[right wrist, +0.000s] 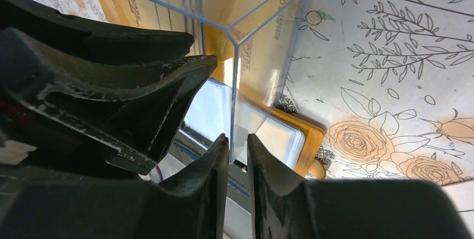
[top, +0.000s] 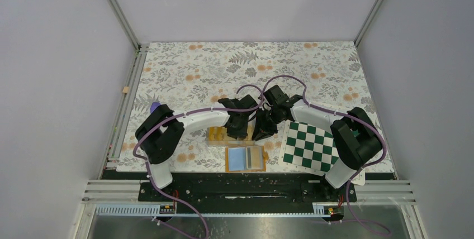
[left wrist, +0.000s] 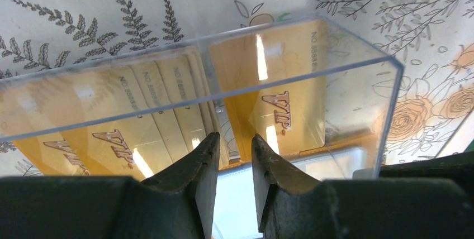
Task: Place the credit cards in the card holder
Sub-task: Pick up the credit card from the storage box.
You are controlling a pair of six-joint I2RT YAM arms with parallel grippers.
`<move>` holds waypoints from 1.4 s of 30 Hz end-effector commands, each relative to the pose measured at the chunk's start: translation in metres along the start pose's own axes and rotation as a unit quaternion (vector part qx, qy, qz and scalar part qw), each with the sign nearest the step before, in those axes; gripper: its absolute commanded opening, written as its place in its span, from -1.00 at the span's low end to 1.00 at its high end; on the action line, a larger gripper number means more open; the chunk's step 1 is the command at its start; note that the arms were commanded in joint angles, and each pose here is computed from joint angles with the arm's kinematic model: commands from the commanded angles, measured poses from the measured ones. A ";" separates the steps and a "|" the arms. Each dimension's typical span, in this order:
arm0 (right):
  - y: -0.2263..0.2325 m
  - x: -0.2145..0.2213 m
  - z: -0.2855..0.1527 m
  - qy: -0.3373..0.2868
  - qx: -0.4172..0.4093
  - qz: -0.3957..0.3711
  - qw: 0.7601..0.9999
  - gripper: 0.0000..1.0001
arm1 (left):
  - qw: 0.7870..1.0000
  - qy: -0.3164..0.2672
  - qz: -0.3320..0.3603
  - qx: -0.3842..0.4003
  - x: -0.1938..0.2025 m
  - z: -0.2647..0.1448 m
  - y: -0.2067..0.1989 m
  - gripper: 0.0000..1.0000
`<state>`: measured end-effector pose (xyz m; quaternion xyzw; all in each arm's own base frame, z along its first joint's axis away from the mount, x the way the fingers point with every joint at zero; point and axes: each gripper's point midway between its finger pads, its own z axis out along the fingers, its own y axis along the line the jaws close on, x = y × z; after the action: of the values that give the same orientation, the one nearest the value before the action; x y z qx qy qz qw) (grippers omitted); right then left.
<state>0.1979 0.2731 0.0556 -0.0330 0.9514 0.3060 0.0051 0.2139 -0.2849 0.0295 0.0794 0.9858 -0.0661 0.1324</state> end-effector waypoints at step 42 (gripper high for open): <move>-0.001 0.007 0.003 0.019 -0.007 -0.012 1.000 -0.51 | 0.995 -0.017 -0.066 0.079 -0.007 0.011 -0.012 -0.23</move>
<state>0.1975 0.2729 0.0551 -0.0377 0.9501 0.3095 0.0041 0.2209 -0.3034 0.0302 0.0254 0.9766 -0.1626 0.1383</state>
